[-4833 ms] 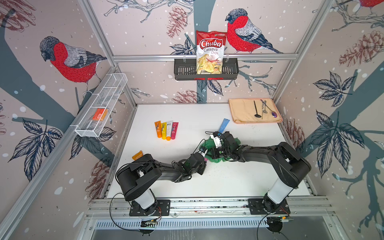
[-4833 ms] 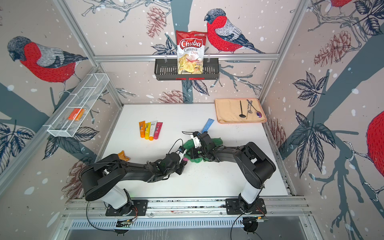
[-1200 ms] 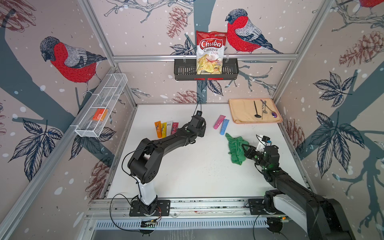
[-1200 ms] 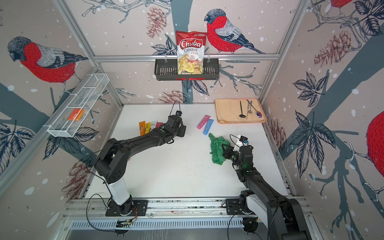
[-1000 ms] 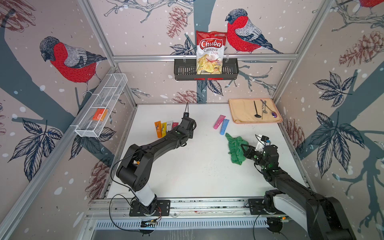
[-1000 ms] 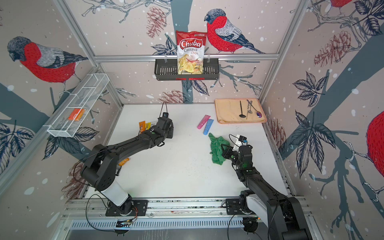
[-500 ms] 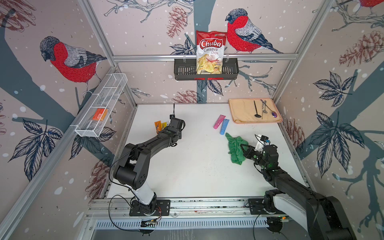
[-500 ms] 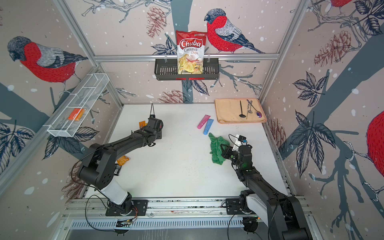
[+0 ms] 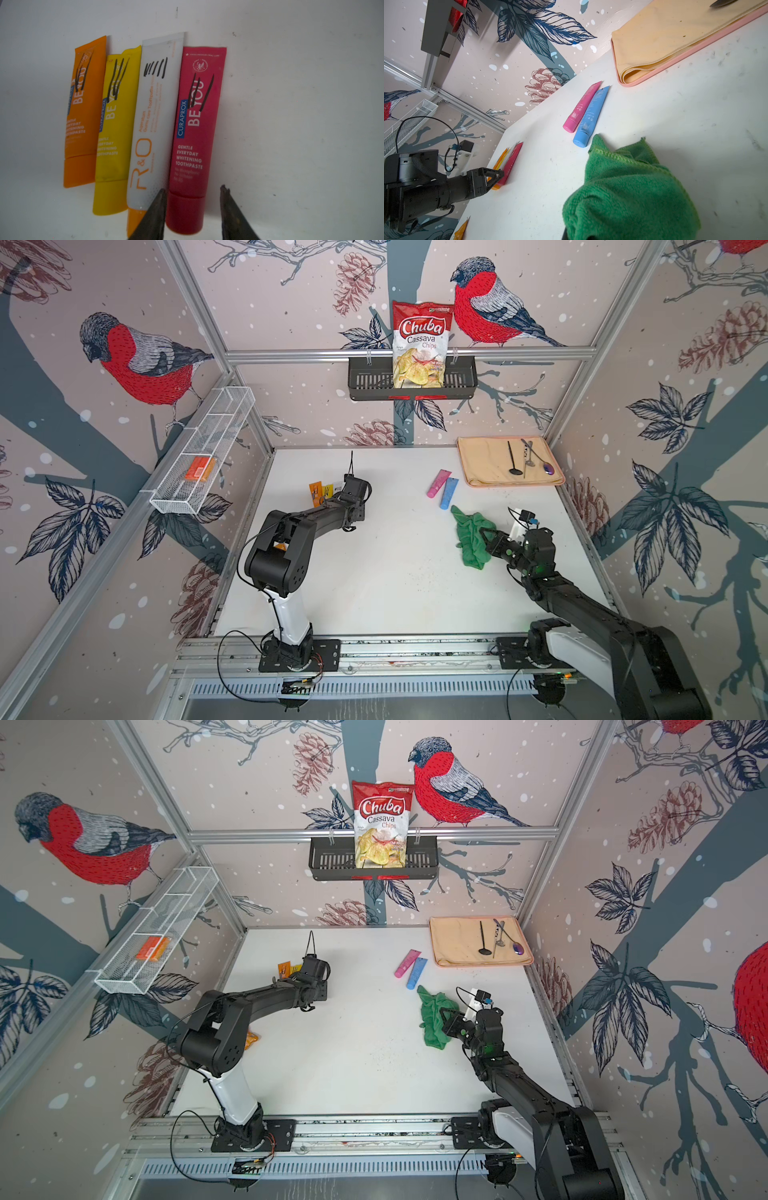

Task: Wipe the surface of the toothpaste tube
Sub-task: Move the toothpaste to the center of the board, then wipe the dirt from the toothpaste tube.

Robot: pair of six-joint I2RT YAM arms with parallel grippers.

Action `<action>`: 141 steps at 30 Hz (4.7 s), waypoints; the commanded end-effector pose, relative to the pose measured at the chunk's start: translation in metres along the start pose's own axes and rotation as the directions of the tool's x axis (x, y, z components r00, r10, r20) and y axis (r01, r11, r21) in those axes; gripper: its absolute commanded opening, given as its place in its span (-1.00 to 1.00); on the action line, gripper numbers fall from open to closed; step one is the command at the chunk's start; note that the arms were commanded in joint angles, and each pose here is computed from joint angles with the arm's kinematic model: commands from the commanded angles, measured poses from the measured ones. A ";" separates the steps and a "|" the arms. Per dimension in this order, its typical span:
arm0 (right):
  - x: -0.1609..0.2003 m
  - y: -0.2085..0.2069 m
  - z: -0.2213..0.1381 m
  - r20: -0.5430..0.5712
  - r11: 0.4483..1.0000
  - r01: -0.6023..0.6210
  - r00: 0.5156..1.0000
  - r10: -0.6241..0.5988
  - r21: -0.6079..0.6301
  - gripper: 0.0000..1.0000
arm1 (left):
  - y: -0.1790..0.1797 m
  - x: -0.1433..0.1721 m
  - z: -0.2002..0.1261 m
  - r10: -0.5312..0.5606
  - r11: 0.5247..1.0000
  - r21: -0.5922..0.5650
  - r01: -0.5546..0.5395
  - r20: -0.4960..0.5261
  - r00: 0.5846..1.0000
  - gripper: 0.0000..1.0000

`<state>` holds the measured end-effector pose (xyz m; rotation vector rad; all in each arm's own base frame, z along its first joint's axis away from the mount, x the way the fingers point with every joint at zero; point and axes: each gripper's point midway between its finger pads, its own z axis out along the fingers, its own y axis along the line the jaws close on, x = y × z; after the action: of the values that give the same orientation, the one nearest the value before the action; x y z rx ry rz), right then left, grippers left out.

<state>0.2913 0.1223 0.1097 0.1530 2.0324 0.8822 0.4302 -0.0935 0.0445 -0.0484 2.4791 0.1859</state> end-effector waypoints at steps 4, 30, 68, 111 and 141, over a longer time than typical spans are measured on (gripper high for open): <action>-0.009 0.010 0.000 0.025 0.999 0.023 0.999 -0.022 -0.042 -1.00 | -0.007 -0.005 0.009 0.012 1.000 0.026 -0.011 -0.009 1.000 -0.17; -0.012 0.018 -0.004 0.036 0.997 0.023 0.999 -0.020 -0.071 -1.00 | -0.052 0.020 0.006 0.132 0.977 0.179 -0.119 -0.063 0.989 -0.59; 0.122 0.119 0.097 -0.479 0.872 -0.271 0.876 0.048 -0.409 -0.99 | -0.192 0.158 -0.137 0.453 0.641 0.542 -0.543 0.303 0.838 -0.66; 0.154 0.078 0.101 -0.574 0.977 0.211 0.795 -0.195 -0.039 -0.99 | -0.183 0.147 -0.134 0.374 0.687 0.495 -0.533 0.388 0.842 -0.81; 0.171 0.148 0.078 -0.578 0.950 0.081 0.777 -0.249 -0.300 -0.99 | -0.184 0.153 -0.133 0.349 0.679 0.519 -0.520 0.394 0.850 -0.85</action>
<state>0.2314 0.3369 0.0516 -0.4753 2.4343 1.0631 0.2450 -0.2879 0.0309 0.8044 2.1332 -0.3633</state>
